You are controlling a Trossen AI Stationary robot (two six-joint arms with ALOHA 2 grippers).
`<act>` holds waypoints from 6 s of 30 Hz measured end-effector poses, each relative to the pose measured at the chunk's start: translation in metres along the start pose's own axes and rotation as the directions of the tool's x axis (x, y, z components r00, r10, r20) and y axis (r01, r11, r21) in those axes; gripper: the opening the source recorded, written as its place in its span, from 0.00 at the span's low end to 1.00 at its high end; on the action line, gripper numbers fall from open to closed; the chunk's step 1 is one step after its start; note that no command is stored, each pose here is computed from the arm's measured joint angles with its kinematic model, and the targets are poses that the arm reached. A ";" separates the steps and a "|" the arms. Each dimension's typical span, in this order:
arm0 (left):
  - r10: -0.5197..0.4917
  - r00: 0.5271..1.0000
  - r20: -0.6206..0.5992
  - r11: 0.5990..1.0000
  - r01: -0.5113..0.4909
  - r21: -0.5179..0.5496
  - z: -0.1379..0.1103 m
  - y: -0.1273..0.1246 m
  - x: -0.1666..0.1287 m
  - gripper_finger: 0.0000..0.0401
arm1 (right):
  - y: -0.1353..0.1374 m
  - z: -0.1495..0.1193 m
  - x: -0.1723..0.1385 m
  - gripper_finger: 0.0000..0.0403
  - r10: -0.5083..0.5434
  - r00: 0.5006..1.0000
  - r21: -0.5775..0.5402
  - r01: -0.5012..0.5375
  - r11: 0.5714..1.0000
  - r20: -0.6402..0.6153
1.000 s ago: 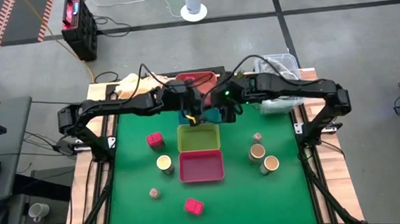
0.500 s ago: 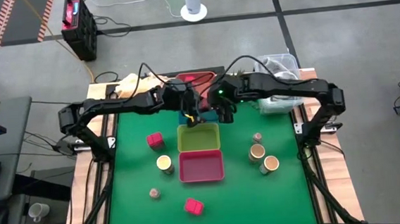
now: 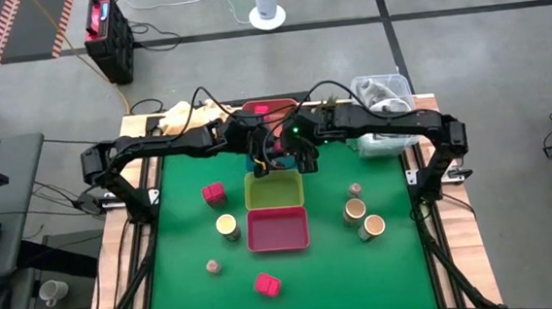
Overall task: Sort spices by type
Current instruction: Put the top right red seasoning can into the orange bin
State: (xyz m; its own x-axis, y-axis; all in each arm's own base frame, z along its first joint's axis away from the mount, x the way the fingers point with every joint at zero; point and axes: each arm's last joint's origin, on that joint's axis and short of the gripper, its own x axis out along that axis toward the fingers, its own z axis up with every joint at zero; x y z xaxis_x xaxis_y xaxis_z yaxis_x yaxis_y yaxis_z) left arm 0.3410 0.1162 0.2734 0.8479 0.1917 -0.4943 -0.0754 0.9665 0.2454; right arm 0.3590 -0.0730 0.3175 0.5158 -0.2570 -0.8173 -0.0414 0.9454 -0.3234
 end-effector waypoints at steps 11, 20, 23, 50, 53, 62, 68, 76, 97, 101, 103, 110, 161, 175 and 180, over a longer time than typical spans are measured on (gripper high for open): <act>0.014 0.999 0.048 1.000 -0.015 0.011 0.006 0.002 -0.001 0.48 | -0.001 0.004 0.000 0.65 -0.019 0.999 0.054 0.017 0.998 0.040; 0.003 0.999 0.047 1.000 -0.004 0.018 0.006 0.001 -0.001 0.48 | 0.001 0.001 0.001 0.65 0.000 1.000 0.020 0.000 1.000 0.009; -0.009 0.999 0.050 1.000 0.008 0.020 0.006 0.001 -0.001 0.48 | 0.001 0.001 0.001 0.65 0.012 1.000 0.022 -0.012 1.000 0.005; -0.004 0.999 0.048 0.999 0.002 0.039 0.006 0.001 -0.001 0.48 | -0.001 0.009 -0.009 0.90 -0.022 0.999 0.083 0.019 0.996 0.032; 0.003 0.999 0.043 1.000 -0.004 0.021 0.004 0.006 -0.002 0.48 | -0.010 0.008 -0.023 0.89 -0.040 0.999 0.093 0.040 0.995 0.001; 0.065 0.998 0.023 0.996 -0.063 -0.068 -0.021 0.026 0.000 0.48 | -0.024 -0.013 -0.043 0.89 -0.035 0.994 0.174 0.053 0.983 -0.107; 0.088 0.996 0.020 0.990 -0.085 -0.113 -0.026 0.033 -0.001 0.48 | -0.039 -0.018 -0.037 0.89 -0.066 0.994 0.219 0.085 0.972 -0.090; 0.105 0.994 0.018 0.987 -0.103 -0.121 -0.026 0.034 -0.002 0.48 | -0.047 -0.056 -0.027 0.87 -0.179 0.983 0.324 0.154 0.933 0.050; 0.552 0.808 0.206 0.792 -0.586 0.175 0.004 0.031 0.007 0.48 | -0.035 -0.081 -0.040 0.92 -0.301 0.880 0.528 0.069 0.847 0.368; 0.569 0.786 0.243 0.757 -0.616 0.220 0.011 0.025 0.006 0.48 | -0.036 -0.079 -0.043 0.98 -0.316 0.863 0.501 0.086 0.861 0.394; 0.574 0.783 0.239 0.746 -0.621 0.240 0.012 0.021 0.007 0.48 | -0.036 -0.078 -0.044 0.98 -0.314 0.859 0.499 0.080 0.863 0.405; 0.606 0.763 0.224 0.719 -0.647 0.254 0.016 0.013 0.007 0.48 | -0.029 -0.071 -0.048 0.99 -0.299 0.849 0.379 0.128 0.917 0.436; 0.363 0.921 0.139 0.913 -0.381 0.144 0.002 0.008 0.015 0.63 | -0.032 -0.019 -0.020 0.59 -0.175 0.983 0.176 0.162 0.971 0.058; 0.513 0.845 0.148 0.854 -0.521 0.015 -0.014 -0.001 -0.045 0.77 | -0.035 -0.027 -0.053 0.58 -0.144 0.990 0.406 0.131 0.904 0.002; 0.519 0.813 0.263 0.851 -0.522 -0.065 -0.031 -0.021 -0.087 0.77 | -0.043 -0.025 -0.050 0.61 -0.185 0.981 0.504 0.134 0.853 0.052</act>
State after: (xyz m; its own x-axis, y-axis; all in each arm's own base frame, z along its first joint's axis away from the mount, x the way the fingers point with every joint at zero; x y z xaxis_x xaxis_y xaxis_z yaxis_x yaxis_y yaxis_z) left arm 0.2528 0.0842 0.2849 0.7887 0.6123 -0.0550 -0.5404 0.7333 0.4126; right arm 0.3132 -0.1060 0.3603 0.5583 -0.4163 -0.7176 0.4649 0.8734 -0.1450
